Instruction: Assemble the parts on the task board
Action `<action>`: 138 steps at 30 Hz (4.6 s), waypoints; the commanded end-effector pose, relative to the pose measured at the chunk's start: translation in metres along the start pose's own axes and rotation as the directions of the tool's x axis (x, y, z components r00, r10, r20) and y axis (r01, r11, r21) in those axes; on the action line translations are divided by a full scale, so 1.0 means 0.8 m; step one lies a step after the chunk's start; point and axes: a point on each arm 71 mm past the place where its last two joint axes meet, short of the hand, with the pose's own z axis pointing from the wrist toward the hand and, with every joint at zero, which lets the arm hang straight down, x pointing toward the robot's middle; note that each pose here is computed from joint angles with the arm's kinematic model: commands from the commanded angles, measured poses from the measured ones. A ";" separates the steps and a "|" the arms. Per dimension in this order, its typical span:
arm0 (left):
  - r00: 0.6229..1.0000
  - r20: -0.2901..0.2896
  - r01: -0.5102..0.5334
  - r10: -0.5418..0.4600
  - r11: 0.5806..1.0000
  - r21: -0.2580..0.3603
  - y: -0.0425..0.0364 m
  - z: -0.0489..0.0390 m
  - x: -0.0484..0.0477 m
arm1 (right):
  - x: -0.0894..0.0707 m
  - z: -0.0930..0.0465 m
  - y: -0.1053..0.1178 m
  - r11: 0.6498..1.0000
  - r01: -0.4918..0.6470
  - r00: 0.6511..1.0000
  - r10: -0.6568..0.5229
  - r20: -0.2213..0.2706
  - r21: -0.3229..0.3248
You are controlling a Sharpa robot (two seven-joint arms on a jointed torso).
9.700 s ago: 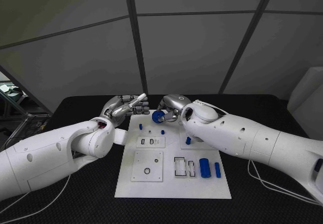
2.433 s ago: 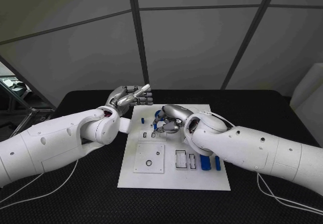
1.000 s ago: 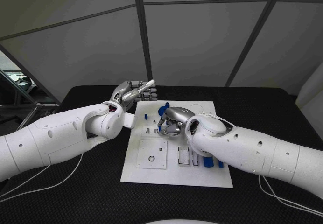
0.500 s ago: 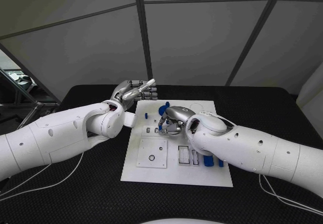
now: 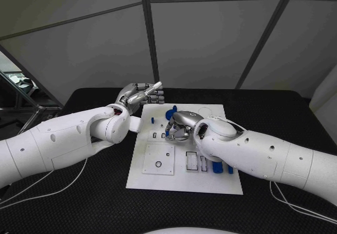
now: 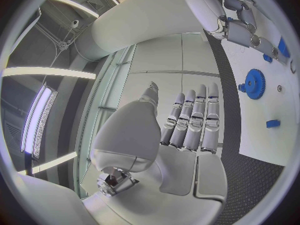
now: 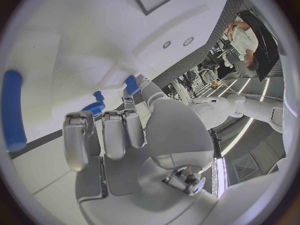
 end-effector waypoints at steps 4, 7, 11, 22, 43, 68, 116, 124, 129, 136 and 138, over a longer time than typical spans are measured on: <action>1.000 -0.008 -0.001 0.001 1.000 0.008 -0.0021 0.001 0.001 | 0.007 -0.001 -0.004 1.000 0.020 0.999 -0.019 -0.041 0.019; 1.000 -0.008 -0.001 0.001 1.000 0.008 -0.0021 0.001 0.001 | 0.007 -0.001 -0.004 1.000 0.019 0.999 -0.019 -0.038 0.020; 1.000 -0.008 -0.001 0.001 1.000 0.007 -0.0021 0.001 0.001 | 0.007 -0.001 -0.004 1.000 0.019 0.999 -0.018 -0.033 0.022; 1.000 -0.007 -0.001 0.001 1.000 0.007 -0.0021 0.001 0.001 | 0.005 0.000 -0.005 1.000 0.015 1.000 -0.015 -0.018 0.025; 1.000 -0.001 -0.004 0.004 1.000 -0.007 -0.0007 0.000 -0.003 | -0.012 -0.018 0.003 0.996 -0.035 0.989 0.046 0.139 -0.079; 0.798 -0.384 -0.583 0.464 0.755 -0.300 0.0278 -0.010 -0.008 | -0.141 -0.142 -0.105 0.894 -0.447 0.869 0.438 0.232 -0.012; 0.372 -0.671 -0.926 0.641 0.208 -0.315 0.0519 0.047 0.056 | -0.151 -0.132 -0.150 0.852 -0.515 0.829 0.466 0.308 0.097; 0.363 -0.682 -0.930 0.635 0.202 -0.308 0.0567 0.048 0.060 | -0.150 -0.131 -0.151 0.851 -0.515 0.830 0.466 0.307 0.099; 0.362 -0.684 -0.931 0.634 0.200 -0.306 0.0583 0.049 0.062 | -0.150 -0.130 -0.151 0.851 -0.515 0.829 0.466 0.308 0.100; 0.363 -0.681 -0.930 0.636 0.205 -0.304 0.0589 0.050 0.064 | -0.150 -0.129 -0.152 0.851 -0.516 0.830 0.466 0.308 0.101; 0.362 -0.682 -0.931 0.635 0.206 -0.303 0.0591 0.050 0.064 | -0.150 -0.129 -0.151 0.851 -0.516 0.830 0.466 0.307 0.100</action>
